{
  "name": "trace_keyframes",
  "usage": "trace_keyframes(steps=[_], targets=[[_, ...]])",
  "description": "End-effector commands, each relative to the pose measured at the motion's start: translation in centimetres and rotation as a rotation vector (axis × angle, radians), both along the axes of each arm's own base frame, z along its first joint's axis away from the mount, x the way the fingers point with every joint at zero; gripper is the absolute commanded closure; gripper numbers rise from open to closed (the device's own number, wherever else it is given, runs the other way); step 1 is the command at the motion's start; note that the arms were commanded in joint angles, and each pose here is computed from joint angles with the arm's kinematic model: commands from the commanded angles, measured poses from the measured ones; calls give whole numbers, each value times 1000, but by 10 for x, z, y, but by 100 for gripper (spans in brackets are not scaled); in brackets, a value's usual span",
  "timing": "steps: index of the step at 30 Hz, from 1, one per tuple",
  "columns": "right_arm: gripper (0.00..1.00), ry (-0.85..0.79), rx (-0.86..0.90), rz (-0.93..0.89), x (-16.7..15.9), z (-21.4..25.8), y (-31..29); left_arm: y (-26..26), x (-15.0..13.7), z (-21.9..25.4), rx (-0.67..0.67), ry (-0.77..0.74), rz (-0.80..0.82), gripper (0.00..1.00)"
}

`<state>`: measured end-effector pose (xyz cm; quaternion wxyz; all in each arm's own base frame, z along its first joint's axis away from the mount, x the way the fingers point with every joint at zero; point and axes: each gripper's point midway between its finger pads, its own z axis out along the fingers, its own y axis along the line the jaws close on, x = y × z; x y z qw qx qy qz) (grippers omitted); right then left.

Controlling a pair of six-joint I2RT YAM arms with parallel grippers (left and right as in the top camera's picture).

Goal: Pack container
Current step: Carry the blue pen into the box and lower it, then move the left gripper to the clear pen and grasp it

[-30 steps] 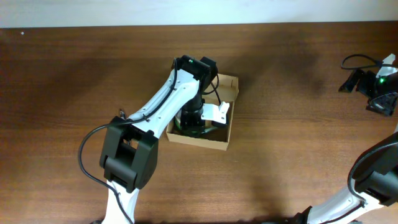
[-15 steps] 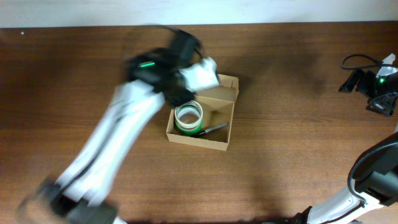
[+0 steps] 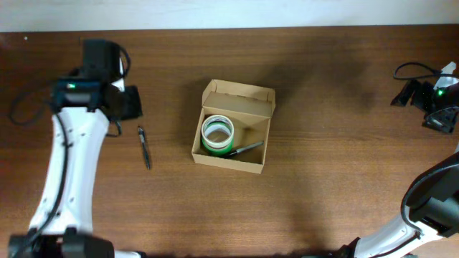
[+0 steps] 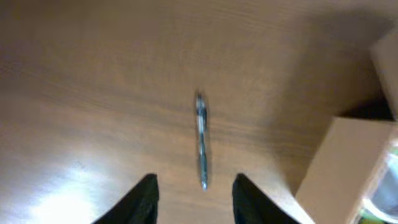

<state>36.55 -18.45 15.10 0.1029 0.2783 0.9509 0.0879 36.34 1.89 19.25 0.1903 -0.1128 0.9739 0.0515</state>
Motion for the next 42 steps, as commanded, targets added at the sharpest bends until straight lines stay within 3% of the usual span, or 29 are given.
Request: trace_keyframes(steps=[1, 9, 16, 28, 42], targets=[[1, 7, -10, 0, 0, -1, 0, 2, -13, -45, -30, 91, 111, 58], [1, 7, -10, 0, 0, -1, 0, -4, -28, -124, -61, 252, 137, 56], [1, 7, -10, 0, 0, -1, 0, -9, -34, -158, -81, 332, 132, 56], [1, 7, -10, 0, 0, -1, 0, -14, -26, -177, -104, 348, 26, 57], [1, 7, -10, 1, 0, -1, 0, 4, -22, -181, -140, 336, 42, 57]])
